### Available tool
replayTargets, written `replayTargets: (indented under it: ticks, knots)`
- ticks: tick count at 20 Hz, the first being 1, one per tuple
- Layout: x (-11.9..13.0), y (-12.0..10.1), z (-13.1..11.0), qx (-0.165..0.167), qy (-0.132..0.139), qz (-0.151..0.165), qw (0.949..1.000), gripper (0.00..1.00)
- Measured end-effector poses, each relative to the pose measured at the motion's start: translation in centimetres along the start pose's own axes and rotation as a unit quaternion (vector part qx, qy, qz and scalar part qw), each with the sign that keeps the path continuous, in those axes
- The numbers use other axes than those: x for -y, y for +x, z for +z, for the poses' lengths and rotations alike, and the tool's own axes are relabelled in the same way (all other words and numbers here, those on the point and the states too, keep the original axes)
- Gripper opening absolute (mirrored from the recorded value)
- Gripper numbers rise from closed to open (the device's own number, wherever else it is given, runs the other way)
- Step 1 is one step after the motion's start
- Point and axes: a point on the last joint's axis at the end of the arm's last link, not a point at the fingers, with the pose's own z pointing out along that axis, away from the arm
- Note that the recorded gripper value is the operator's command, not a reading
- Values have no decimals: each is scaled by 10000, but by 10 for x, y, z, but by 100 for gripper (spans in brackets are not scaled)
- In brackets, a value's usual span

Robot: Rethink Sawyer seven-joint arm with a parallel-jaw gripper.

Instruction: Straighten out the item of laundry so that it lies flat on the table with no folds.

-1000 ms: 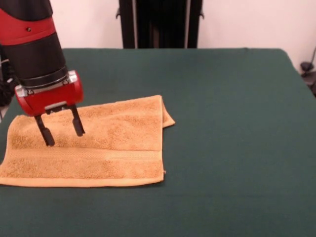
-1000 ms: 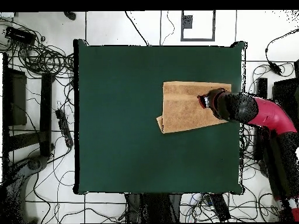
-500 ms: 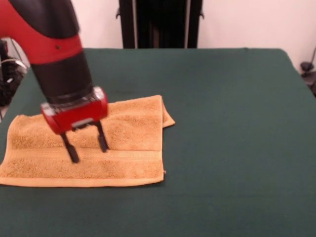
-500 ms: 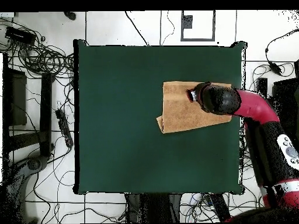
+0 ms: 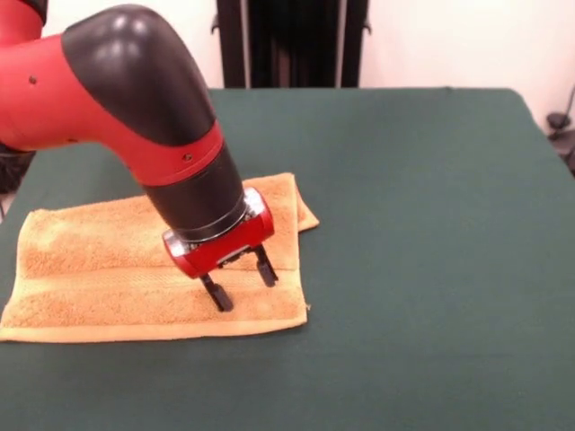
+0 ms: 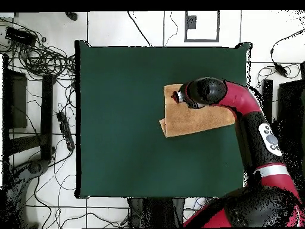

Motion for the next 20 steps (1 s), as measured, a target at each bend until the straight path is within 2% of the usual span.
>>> replayTargets:
  ticks: [6,7,20]
  knots:
    - [1,-7,2,-424,-71,31,9991,100]
    - [-1,-9,4,-514,-69,16,9987,0]
    - [-8,-11,10,-816,124,-89,9965,0]
